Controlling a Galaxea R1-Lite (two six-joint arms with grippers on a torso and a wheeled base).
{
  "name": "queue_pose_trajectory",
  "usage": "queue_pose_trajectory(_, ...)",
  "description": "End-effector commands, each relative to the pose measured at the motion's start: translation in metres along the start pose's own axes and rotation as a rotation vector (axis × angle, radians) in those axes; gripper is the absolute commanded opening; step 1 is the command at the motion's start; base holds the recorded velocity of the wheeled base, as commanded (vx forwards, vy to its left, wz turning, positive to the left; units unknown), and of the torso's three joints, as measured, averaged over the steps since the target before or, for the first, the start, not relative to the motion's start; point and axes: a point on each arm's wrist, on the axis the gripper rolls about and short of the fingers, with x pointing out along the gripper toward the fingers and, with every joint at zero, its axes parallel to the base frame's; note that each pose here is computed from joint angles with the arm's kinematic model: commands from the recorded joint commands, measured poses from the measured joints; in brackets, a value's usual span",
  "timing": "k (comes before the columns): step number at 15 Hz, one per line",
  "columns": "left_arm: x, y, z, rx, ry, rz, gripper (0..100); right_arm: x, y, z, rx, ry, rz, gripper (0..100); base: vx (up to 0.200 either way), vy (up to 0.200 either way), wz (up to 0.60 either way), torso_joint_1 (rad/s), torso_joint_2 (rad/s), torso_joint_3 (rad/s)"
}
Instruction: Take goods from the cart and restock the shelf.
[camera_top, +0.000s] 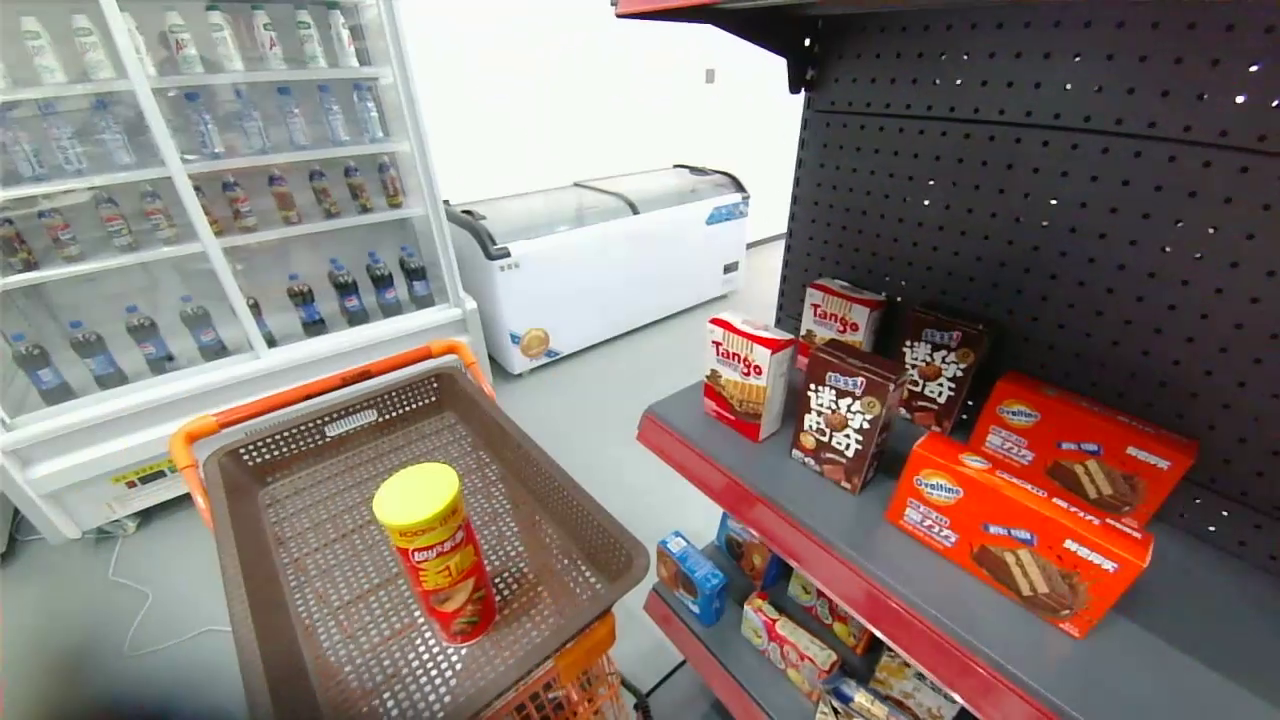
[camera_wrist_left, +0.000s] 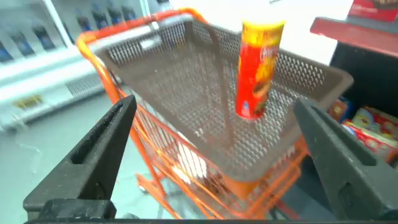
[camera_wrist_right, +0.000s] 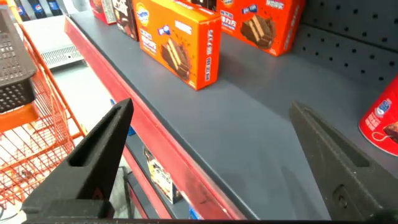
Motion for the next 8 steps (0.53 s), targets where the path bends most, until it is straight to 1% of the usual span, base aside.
queue_pose_trajectory(1,-0.009,0.002,0.047,0.104,-0.068,0.004,100,0.0,0.0,0.0,0.0,0.002,0.001,100,0.0,0.0,0.0,0.0,0.0,0.0)
queue_pose_trajectory(2,-0.005,0.003,0.087,0.161,0.023,-0.02,100,0.0,0.0,0.0,0.0,0.002,0.001,100,0.0,0.0,0.0,0.0,0.0,0.0)
queue_pose_trajectory(3,-0.004,0.004,0.107,0.187,0.049,-0.022,100,0.0,0.0,0.0,0.0,0.002,0.001,100,0.0,0.0,0.0,0.0,0.0,0.0)
queue_pose_trajectory(4,0.01,0.004,0.121,0.208,0.124,-0.043,100,0.0,0.0,0.0,0.0,0.002,0.001,100,0.0,0.0,0.0,0.0,0.0,0.0)
queue_pose_trajectory(5,0.02,0.004,0.128,0.212,0.155,-0.057,100,0.0,0.0,0.0,0.0,0.002,0.001,100,0.0,0.0,0.0,0.0,0.0,0.0)
queue_pose_trajectory(6,0.02,0.004,0.128,0.212,0.155,-0.057,100,0.0,0.0,0.0,0.0,0.002,0.001,100,0.0,0.0,0.0,0.0,0.0,0.0)
queue_pose_trajectory(7,0.039,0.003,0.136,0.226,0.237,-0.098,100,0.0,0.0,0.0,0.0,0.002,0.001,100,0.0,0.0,0.0,0.0,0.0,0.0)
queue_pose_trajectory(8,0.045,0.002,0.134,0.225,0.284,-0.124,100,0.0,0.0,0.0,0.0,0.002,0.001,100,0.0,0.0,0.0,0.0,0.0,0.0)
